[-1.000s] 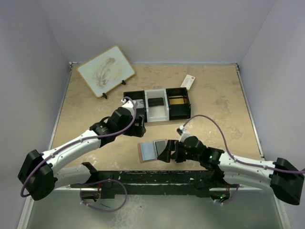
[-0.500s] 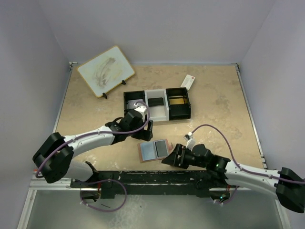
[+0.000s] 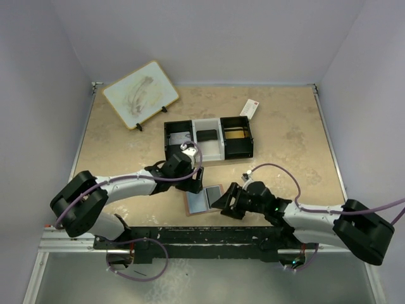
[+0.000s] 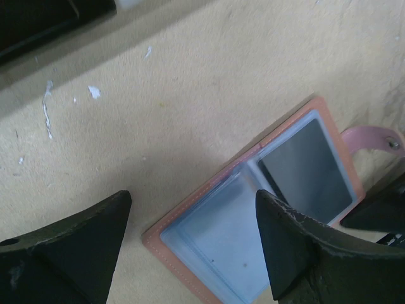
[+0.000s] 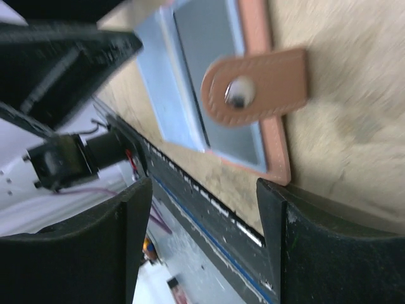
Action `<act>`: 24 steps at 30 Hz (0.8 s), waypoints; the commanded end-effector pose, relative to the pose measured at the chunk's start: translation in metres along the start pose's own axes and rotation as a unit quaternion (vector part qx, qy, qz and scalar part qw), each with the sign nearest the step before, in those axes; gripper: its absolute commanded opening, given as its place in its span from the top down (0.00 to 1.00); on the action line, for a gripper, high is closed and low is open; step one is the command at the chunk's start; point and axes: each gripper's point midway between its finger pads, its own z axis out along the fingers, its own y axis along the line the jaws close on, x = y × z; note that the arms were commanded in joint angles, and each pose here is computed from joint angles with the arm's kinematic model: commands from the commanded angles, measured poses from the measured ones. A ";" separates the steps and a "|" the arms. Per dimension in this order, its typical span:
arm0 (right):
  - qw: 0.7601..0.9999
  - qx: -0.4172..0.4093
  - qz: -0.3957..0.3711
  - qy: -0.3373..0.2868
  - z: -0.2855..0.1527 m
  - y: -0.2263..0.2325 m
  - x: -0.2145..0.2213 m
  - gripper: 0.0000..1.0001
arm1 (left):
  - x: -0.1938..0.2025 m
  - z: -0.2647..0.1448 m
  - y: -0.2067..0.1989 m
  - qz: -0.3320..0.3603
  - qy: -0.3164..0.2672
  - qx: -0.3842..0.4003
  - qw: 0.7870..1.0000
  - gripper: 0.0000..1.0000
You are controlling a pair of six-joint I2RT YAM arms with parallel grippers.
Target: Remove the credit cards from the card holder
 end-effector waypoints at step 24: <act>0.993 -0.003 -0.115 0.019 0.049 0.038 -0.095 0.32 | 0.048 -0.018 -0.057 -0.162 -0.063 0.106 0.979 0.36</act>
